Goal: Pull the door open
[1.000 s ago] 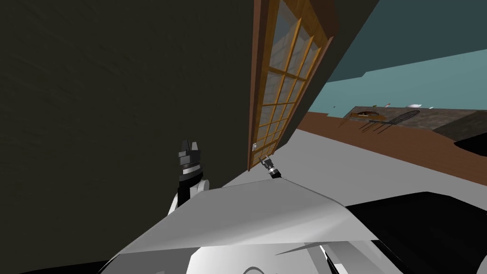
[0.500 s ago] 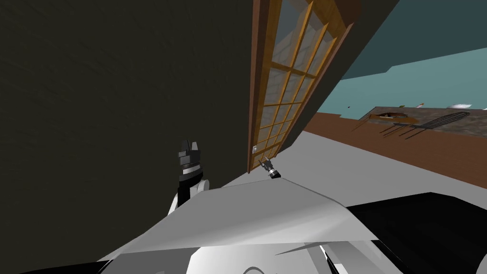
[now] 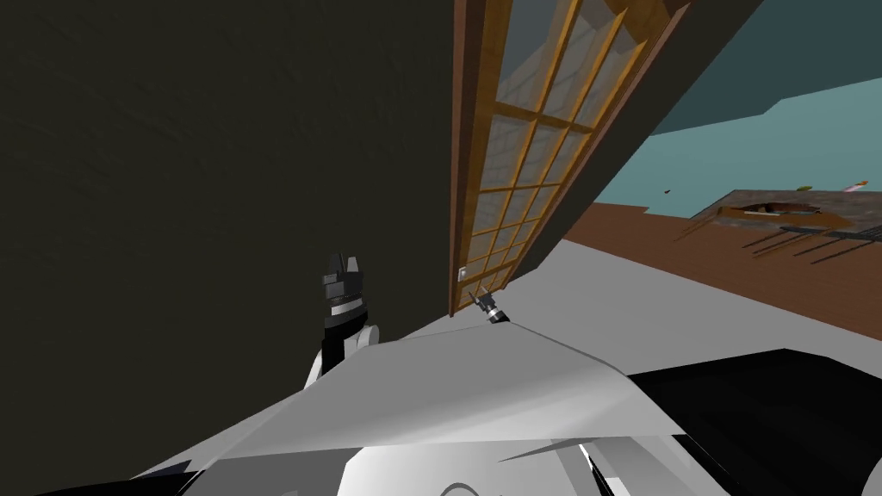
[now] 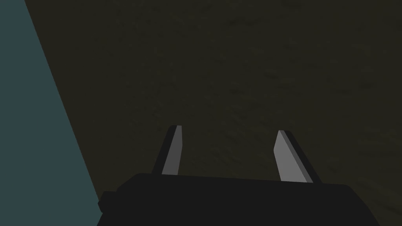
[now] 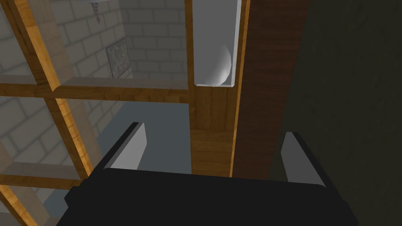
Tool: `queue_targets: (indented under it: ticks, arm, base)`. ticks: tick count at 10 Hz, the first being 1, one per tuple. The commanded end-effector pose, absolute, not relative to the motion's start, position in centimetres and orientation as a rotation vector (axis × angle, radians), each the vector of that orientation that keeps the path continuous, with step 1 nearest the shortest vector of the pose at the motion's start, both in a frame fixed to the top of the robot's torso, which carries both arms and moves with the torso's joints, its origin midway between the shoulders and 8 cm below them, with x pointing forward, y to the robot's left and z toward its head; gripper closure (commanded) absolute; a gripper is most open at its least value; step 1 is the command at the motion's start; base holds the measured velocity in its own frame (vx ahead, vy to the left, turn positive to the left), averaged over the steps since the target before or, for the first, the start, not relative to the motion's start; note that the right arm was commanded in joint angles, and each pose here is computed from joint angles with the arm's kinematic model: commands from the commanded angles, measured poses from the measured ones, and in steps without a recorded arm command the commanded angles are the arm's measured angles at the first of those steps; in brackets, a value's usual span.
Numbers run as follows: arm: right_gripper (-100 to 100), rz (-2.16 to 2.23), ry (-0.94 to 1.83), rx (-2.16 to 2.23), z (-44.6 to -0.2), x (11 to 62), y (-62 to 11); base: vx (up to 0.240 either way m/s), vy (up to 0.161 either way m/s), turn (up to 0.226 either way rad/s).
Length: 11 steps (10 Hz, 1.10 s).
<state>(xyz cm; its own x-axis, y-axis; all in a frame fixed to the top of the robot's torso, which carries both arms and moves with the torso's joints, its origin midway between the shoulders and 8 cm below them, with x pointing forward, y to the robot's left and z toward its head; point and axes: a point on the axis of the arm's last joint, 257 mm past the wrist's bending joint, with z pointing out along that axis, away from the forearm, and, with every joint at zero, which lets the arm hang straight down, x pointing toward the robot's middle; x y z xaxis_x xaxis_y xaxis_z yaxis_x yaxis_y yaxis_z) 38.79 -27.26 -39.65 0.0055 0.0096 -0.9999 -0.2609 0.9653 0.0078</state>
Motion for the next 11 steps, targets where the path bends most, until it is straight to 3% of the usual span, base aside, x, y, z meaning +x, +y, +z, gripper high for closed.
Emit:
queue_targets:
  ticks: [1, 5, 9, 10, 11]
  arm:
    - [-100, 0.194, 1.555, -0.177, -39.7, 38.4, -28.3]
    - [-100, 0.132, 1.56, -0.112, -39.9, 37.0, -31.8]
    - [-100, 0.114, 1.575, -0.079, -40.6, 35.6, -32.6]
    - [100, 0.114, 1.575, -0.079, -40.6, 35.6, -32.6]
    - [100, 0.114, 1.575, -0.079, -40.6, 35.6, -32.6]
  base:
    - [0.098, 0.162, 0.27]
    - [0.154, 0.119, 0.209]
    - [0.119, -0.045, 0.098]
    - [-0.033, 0.014, -0.02]
    - [-0.012, 0.007, 0.02]
